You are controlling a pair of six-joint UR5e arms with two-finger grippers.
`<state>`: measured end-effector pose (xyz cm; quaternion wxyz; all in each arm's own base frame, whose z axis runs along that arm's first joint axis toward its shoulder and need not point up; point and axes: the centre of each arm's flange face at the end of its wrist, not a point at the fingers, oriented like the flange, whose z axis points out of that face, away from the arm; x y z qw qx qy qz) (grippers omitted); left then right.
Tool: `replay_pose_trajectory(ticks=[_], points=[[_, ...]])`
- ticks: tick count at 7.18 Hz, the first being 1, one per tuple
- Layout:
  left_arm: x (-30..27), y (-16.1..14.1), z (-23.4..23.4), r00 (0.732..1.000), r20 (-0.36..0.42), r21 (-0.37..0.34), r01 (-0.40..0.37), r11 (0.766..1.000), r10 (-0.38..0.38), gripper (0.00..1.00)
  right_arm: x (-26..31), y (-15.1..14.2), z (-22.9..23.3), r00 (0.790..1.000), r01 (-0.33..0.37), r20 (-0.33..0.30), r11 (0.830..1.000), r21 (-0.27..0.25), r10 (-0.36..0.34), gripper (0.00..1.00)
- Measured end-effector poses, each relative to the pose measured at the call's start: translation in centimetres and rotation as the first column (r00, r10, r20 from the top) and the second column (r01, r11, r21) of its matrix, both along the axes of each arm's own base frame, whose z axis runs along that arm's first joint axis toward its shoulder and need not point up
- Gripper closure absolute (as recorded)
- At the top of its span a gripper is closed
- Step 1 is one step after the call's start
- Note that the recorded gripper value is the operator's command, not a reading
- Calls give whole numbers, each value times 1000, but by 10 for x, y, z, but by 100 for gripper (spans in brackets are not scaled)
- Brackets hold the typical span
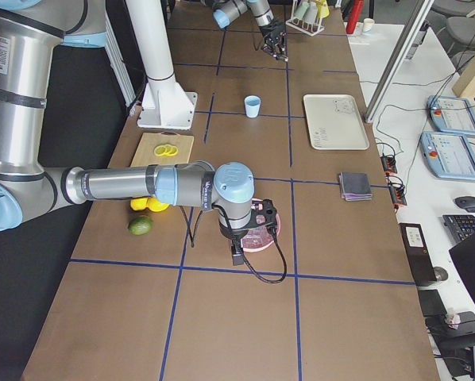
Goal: Mash ice and strawberries in cup
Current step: 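Lay the muddler down on the table and withdraw the left gripper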
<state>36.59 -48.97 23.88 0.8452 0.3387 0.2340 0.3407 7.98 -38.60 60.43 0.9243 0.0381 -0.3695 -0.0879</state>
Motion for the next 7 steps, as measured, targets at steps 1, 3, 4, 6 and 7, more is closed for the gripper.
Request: replay_pose_trajectory(ticks=[1, 3, 4, 6, 7], points=[[-25, -14, 28, 998, 58, -82, 31, 996, -27, 100, 0, 0, 0, 1000, 0, 0, 1000, 0, 0, 1], [-85, -32, 95, 987, 135, -211, 112, 971, -85, 98, 0, 1, 0, 1000, 0, 1, 1000, 0, 0, 1], [-127, -40, 130, 985, 135, -302, 146, 942, -110, 98, 0, 3, 1, 1000, 0, 1, 1000, -3, 0, 1], [-204, -45, 208, 977, 134, -476, 209, 854, -165, 98, 0, 4, 2, 1000, 0, 2, 1000, -5, 0, 1], [-226, -39, 239, 973, 141, -530, 231, 816, -183, 98, 0, 5, 2, 1000, 0, 2, 1000, -5, 0, 1]])
